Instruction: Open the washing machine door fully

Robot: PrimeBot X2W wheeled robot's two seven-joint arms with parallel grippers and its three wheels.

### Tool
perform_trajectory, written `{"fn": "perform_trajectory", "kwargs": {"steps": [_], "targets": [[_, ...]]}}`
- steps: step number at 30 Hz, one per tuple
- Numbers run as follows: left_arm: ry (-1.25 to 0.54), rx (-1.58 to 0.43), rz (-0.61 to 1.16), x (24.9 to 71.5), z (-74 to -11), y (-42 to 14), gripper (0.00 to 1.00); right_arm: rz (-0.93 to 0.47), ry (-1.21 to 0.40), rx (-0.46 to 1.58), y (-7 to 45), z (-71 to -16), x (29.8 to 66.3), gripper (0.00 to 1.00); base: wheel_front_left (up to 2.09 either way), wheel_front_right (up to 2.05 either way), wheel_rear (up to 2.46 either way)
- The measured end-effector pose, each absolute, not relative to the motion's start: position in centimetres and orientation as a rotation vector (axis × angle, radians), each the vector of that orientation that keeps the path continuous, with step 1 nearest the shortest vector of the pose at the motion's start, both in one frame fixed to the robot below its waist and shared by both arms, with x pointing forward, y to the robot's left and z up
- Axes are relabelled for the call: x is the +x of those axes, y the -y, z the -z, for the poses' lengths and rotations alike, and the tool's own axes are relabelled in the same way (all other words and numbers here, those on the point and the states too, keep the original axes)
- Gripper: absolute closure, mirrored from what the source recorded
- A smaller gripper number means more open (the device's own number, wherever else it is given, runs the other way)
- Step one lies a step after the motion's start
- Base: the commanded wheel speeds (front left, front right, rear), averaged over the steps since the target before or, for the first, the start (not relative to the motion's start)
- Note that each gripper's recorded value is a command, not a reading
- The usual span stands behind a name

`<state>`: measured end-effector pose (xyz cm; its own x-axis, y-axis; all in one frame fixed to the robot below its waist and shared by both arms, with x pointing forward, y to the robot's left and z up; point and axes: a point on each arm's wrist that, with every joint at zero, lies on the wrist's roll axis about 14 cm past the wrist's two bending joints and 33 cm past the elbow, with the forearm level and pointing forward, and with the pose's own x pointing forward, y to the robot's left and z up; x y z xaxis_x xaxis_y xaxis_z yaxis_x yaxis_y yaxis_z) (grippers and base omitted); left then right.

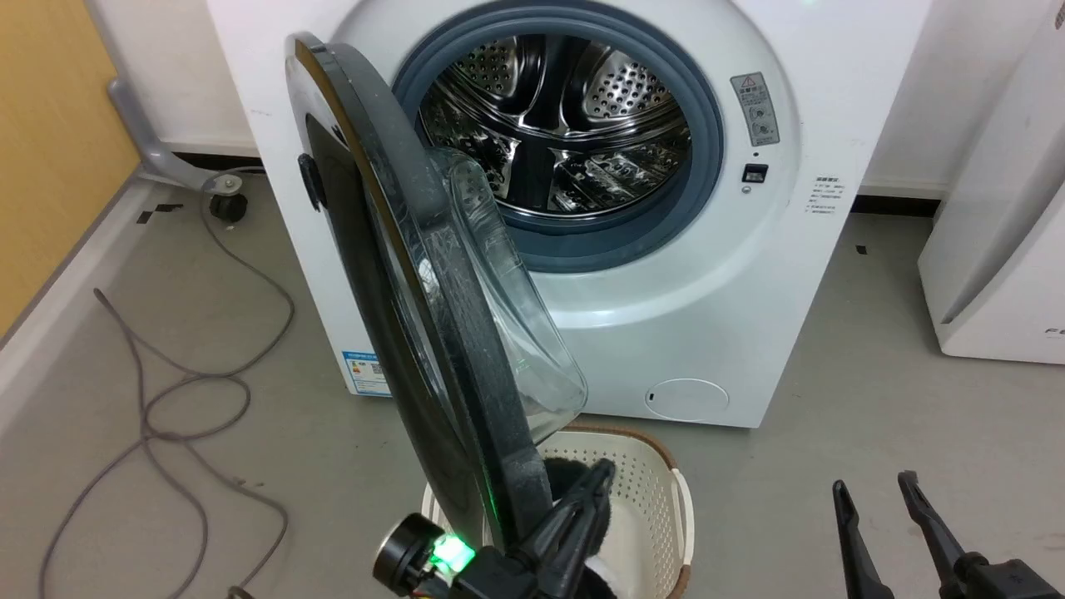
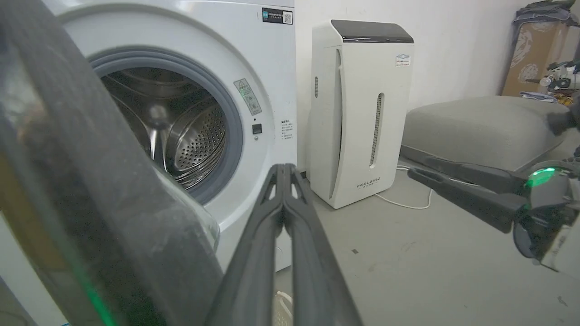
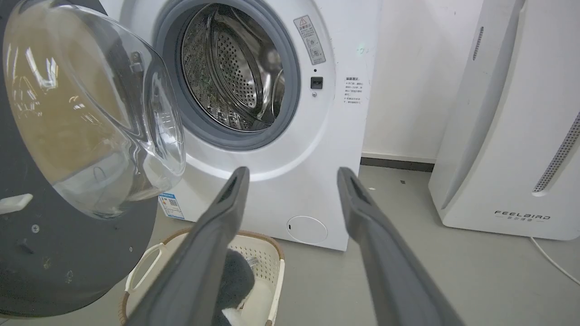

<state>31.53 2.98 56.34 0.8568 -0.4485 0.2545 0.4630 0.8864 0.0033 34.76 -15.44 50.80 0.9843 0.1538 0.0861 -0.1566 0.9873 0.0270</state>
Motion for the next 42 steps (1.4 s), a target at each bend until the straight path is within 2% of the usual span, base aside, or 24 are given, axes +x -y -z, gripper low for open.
{"fn": "perform_trajectory", "kwargs": {"steps": [10,26,42], "targets": [[0.231,-0.058,0.402,31.6,-55.6,-5.1,1.0,-0.207,0.072,0.045,13.8,-50.5,35.6,0.0,0.0,0.0,0.0],[0.203,-0.061,0.212,29.8,-54.6,-10.2,1.0,-0.419,0.047,0.071,6.6,-50.0,37.3,0.0,0.0,0.0,0.0],[0.15,-0.019,-0.201,26.5,-52.9,-21.2,1.0,-0.633,0.006,0.092,-0.7,-48.8,38.0,0.0,0.0,0.0,0.0]]}}
